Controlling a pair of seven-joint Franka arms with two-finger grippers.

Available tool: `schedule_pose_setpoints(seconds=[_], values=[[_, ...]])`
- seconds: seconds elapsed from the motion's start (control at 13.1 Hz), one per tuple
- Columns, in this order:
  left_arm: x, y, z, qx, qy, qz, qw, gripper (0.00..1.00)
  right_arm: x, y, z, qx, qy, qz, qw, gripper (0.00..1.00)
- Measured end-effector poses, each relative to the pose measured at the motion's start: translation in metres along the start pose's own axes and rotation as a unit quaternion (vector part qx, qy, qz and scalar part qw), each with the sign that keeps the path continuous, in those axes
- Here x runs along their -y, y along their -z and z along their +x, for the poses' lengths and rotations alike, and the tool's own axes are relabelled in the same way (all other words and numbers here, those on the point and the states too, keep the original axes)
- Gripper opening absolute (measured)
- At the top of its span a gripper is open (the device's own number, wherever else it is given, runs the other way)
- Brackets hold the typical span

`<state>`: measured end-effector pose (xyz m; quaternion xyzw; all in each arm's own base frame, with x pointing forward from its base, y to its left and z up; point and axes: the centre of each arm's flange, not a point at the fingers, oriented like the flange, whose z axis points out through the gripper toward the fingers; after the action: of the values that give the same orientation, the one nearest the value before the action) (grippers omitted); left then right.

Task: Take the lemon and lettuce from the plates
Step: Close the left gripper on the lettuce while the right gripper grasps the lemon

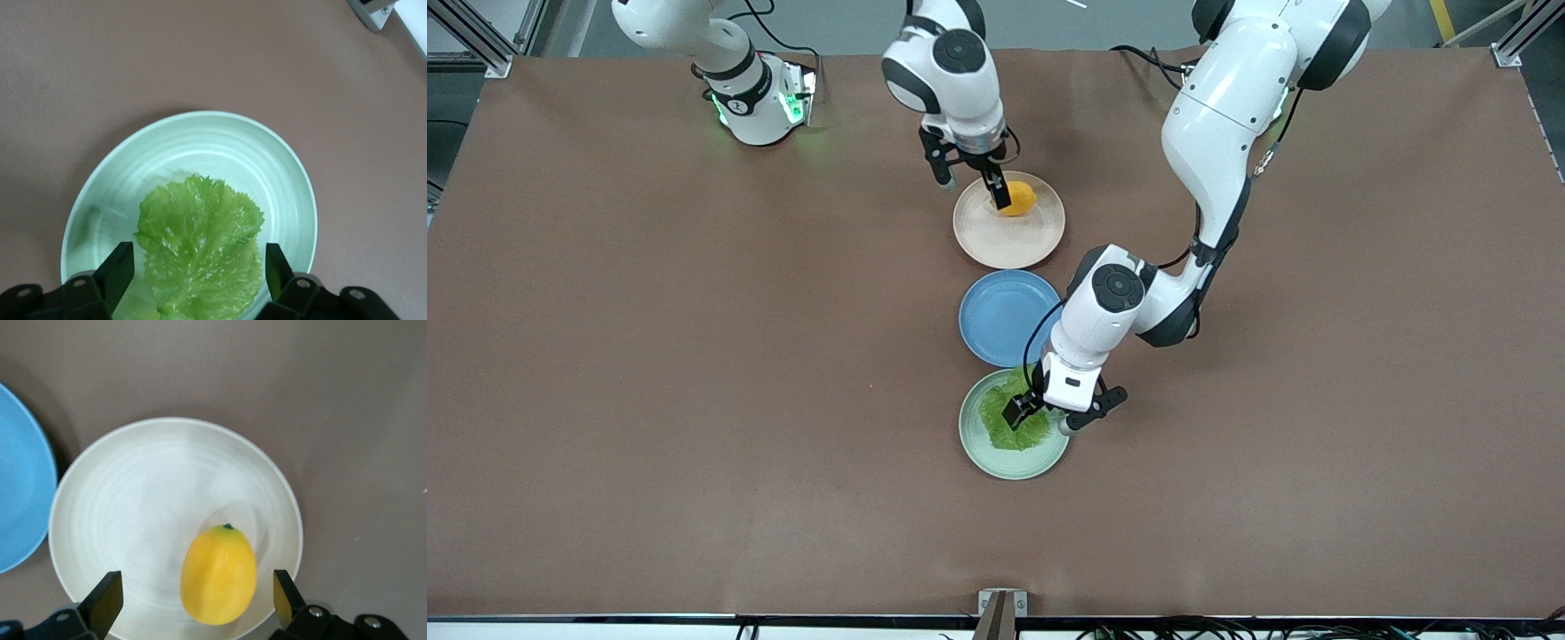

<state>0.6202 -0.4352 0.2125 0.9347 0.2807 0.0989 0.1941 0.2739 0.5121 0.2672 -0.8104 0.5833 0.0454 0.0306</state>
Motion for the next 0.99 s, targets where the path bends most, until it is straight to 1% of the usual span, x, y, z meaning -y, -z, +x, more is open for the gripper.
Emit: schedule_pose_setpoints(seconds=[0.23,0.54,0.61,0.69,0.76,0.84,0.99], values=[[0.006,-0.008,-0.007,0.006,-0.002,0.010,1.000,0.88,0.013,-0.023,-0.015,-0.004,-0.003,-0.004,1.000,1.00],[0.013,-0.015,-0.012,0.015,-0.003,0.029,0.999,0.87,0.002,-0.039,-0.025,-0.016,0.011,-0.013,1.000,1.00],[0.014,-0.016,-0.012,0.016,-0.003,0.029,0.999,0.83,-0.001,-0.042,-0.027,-0.018,0.011,-0.015,1.000,1.00],[0.014,-0.016,-0.012,0.016,-0.003,0.029,0.999,0.73,-0.002,-0.044,-0.027,-0.020,0.012,-0.017,1.000,1.00],[0.014,-0.016,-0.012,0.016,-0.003,0.030,0.999,0.73,-0.003,-0.047,-0.027,-0.022,0.011,-0.018,1.000,1.00],[0.014,-0.016,-0.012,0.016,-0.003,0.030,0.999,0.67,-0.004,-0.050,-0.027,-0.024,0.011,-0.020,0.999,1.00],[0.014,-0.016,-0.012,0.016,-0.003,0.030,0.999,0.41,-0.007,-0.057,-0.028,-0.029,0.014,-0.023,0.999,1.00]])
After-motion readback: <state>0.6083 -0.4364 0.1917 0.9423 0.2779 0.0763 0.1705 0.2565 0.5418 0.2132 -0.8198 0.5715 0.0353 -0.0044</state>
